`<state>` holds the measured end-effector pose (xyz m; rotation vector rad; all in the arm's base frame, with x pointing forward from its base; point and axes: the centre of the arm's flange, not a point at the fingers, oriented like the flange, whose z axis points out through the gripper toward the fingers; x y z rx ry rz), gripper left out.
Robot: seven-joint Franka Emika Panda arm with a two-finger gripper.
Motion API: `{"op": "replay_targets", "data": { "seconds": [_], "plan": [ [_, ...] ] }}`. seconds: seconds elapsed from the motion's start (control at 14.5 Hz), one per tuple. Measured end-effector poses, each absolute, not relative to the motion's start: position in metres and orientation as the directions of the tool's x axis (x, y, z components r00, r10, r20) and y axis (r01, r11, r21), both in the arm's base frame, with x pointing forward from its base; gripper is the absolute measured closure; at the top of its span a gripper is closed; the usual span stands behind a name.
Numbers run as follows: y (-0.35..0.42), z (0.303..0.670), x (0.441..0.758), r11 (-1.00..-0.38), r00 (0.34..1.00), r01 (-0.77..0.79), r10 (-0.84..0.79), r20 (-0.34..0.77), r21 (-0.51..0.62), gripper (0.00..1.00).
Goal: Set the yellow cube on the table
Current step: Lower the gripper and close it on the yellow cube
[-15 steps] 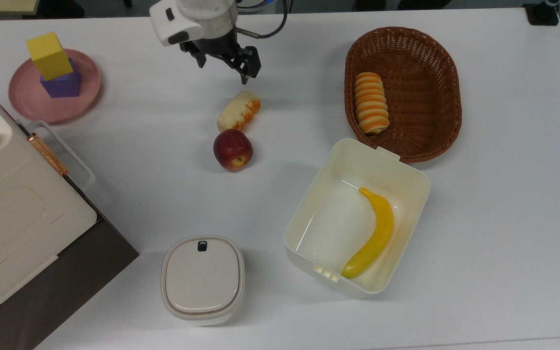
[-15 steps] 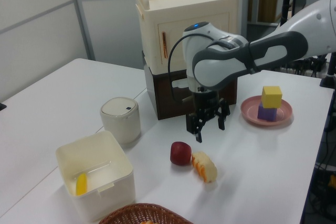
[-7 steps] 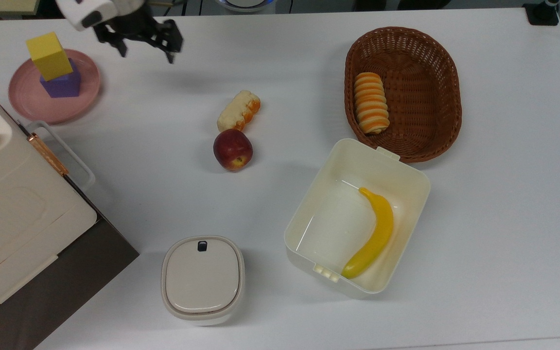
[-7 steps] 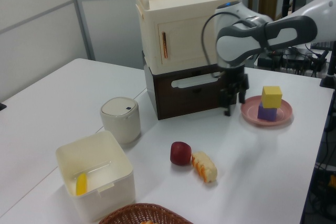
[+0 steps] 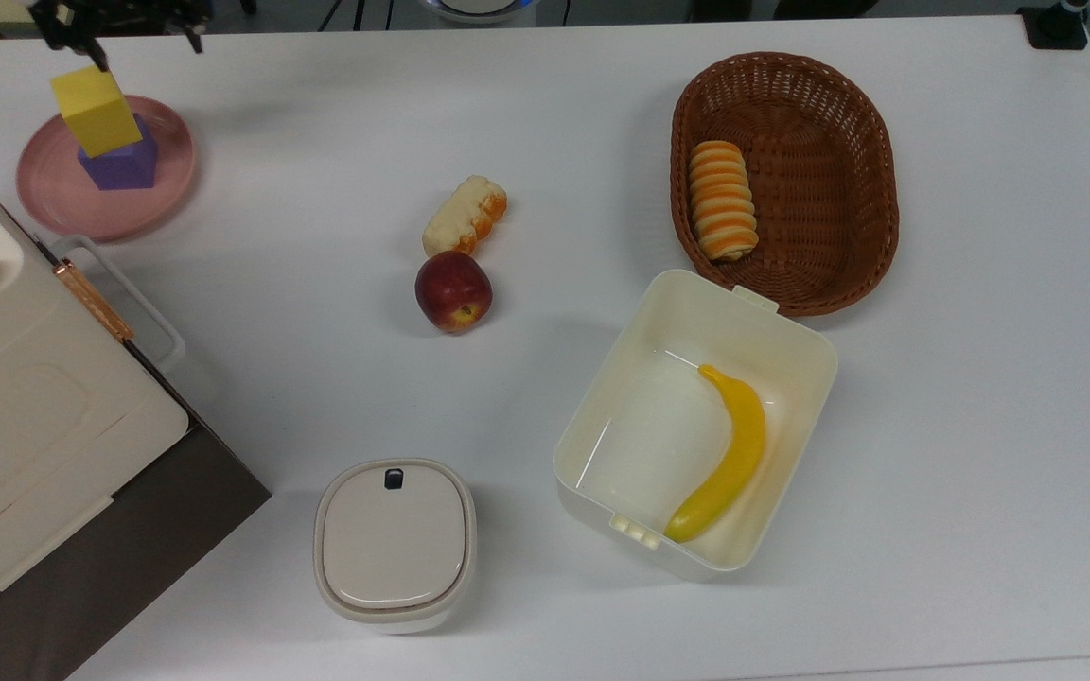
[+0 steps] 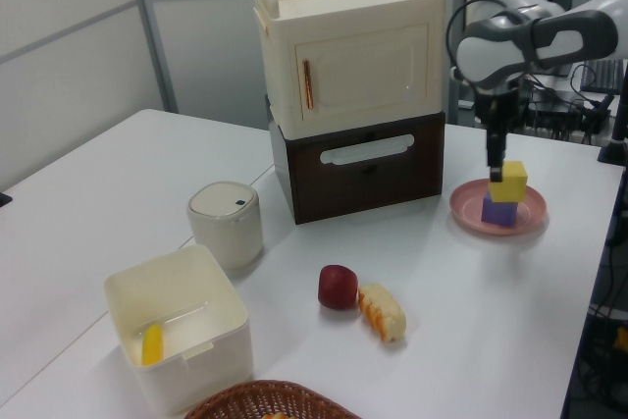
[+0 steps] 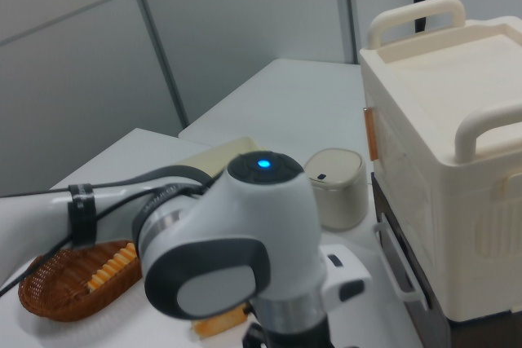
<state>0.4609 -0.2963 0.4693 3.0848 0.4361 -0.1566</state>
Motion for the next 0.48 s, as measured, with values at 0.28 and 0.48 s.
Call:
{"op": "replay_targets", "data": {
  "seconds": [0.28, 0.48],
  "plan": [
    [-0.336, 0.451, 0.458, -0.949, 0.947, 0.308, 0.298, -0.12, 0.069, 0.0],
    [-0.355, 0.428, 0.464, -0.951, 0.952, 0.296, 0.286, -0.11, 0.089, 0.0]
  ]
}}
